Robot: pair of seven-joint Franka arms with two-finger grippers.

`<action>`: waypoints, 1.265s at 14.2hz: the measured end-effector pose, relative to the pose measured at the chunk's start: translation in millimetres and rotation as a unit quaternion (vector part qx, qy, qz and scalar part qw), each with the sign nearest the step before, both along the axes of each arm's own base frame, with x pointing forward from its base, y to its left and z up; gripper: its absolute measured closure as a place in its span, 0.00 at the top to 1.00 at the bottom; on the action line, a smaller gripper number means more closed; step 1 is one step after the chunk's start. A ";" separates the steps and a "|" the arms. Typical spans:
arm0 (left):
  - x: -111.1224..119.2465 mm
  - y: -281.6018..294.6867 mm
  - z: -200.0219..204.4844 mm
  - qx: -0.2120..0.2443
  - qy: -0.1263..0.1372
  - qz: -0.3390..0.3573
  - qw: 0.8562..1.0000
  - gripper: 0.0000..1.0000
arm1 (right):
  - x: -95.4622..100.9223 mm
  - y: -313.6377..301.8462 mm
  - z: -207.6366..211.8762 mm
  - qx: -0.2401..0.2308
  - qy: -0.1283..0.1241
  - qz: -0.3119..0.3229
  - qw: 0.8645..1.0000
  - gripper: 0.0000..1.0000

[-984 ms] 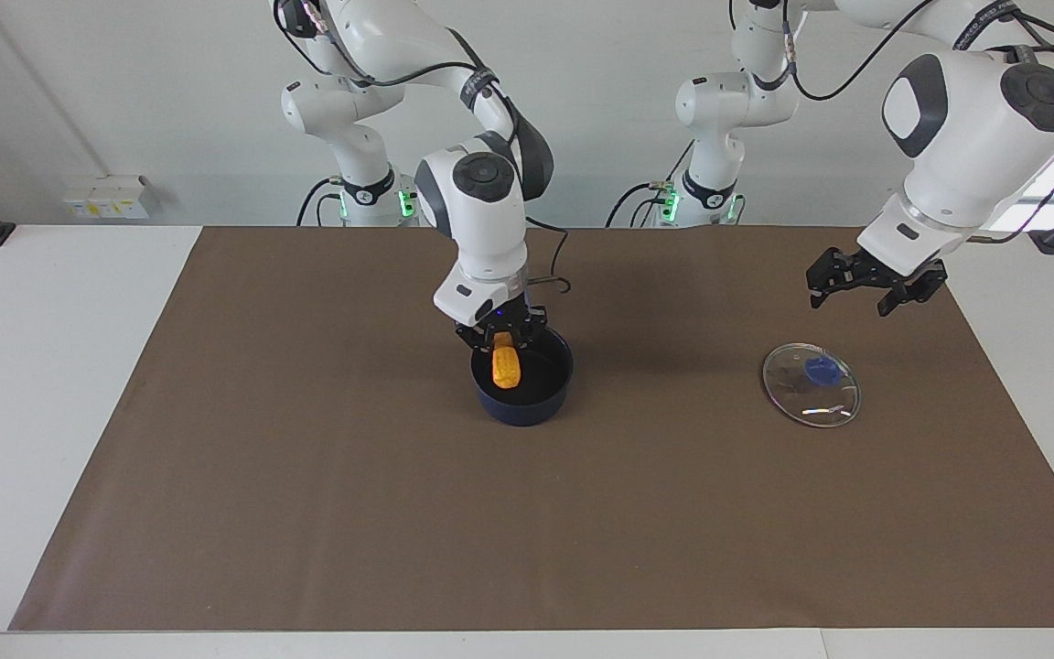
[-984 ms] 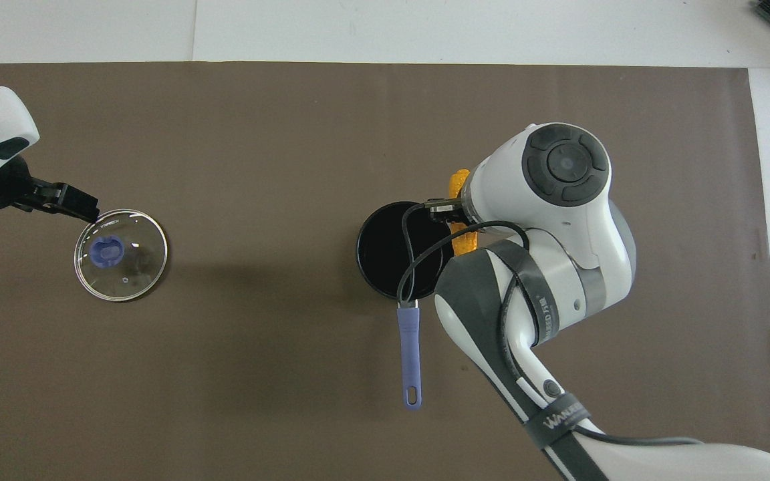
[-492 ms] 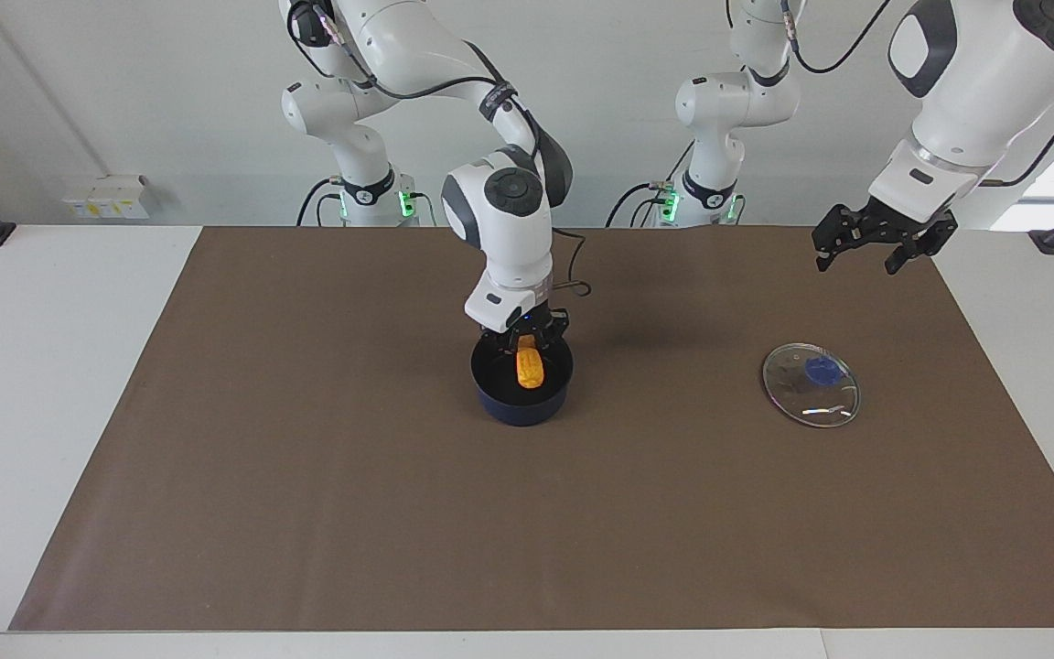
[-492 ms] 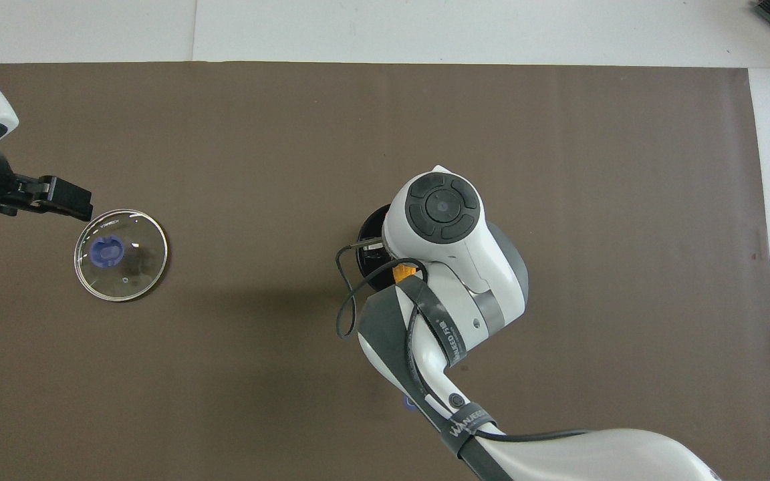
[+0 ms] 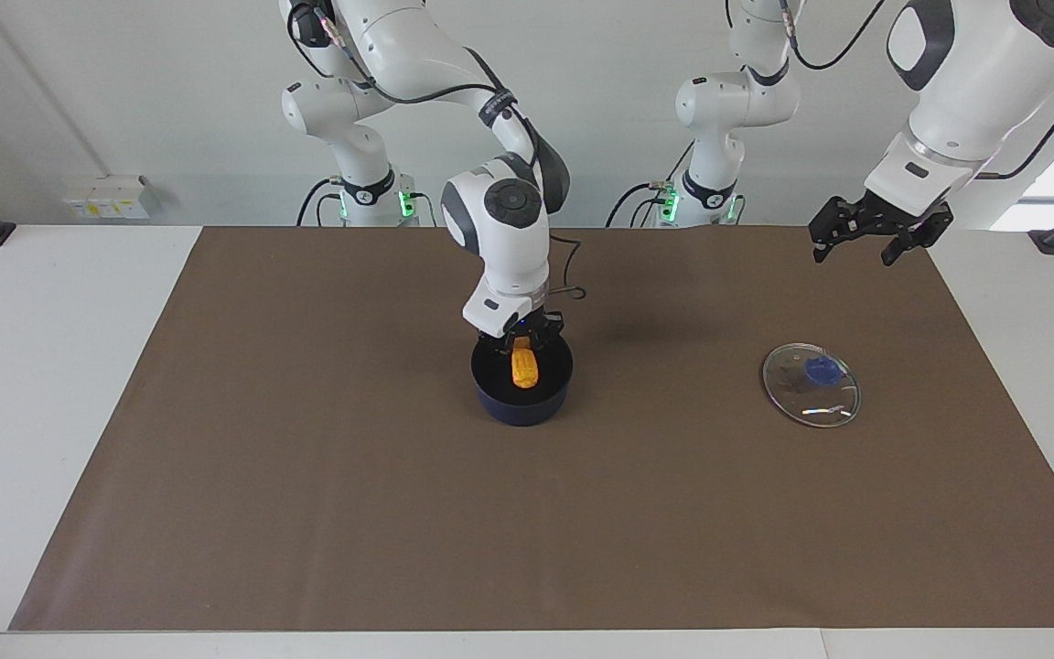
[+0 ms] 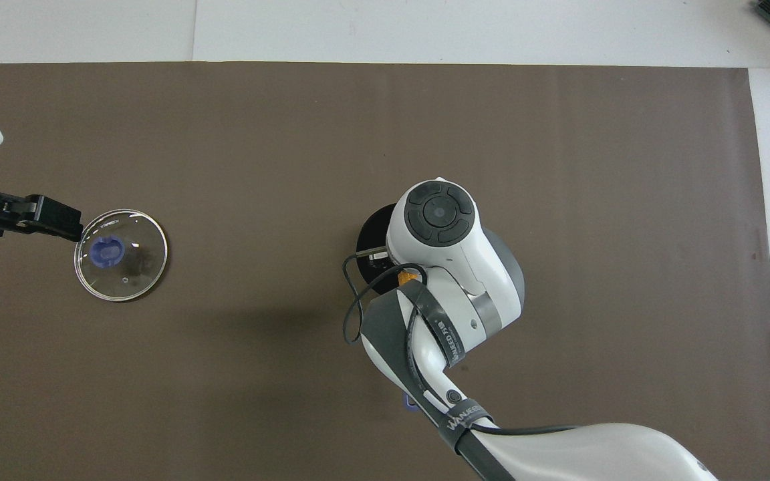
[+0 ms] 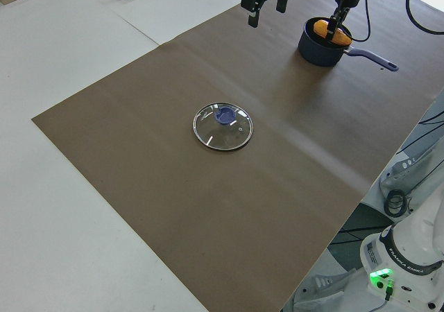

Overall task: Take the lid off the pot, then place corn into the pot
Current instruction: 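Lower the corn into the pot and open the right gripper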

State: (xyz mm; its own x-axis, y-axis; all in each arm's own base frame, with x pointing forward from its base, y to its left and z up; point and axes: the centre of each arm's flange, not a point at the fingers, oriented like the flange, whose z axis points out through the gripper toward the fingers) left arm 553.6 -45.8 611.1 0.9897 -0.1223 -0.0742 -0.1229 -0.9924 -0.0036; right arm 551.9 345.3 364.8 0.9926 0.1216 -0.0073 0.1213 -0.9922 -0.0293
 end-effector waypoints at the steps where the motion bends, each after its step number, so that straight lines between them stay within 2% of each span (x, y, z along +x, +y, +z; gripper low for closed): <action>1: 0.3 3.6 0.0 0.000 0.000 0.004 1.000 1.00 | -0.2 -0.2 -0.6 0.000 0.001 0.000 1.000 0.38; 7: 1.1 8.5 4.4 -0.002 -0.005 0.008 1.000 1.00 | 3.8 -3.8 0.1 0.003 -0.006 -0.003 1.000 0.38; 12: -1.4 11.3 13.3 -0.009 0.012 0.011 1.000 1.00 | 6.5 -4.7 0.7 0.006 -0.008 -0.005 1.000 0.38; 18: 4.6 10.4 22.1 -0.014 0.013 0.007 1.000 1.00 | 8.0 -1.5 -3.0 0.017 -0.010 -0.004 1.000 0.38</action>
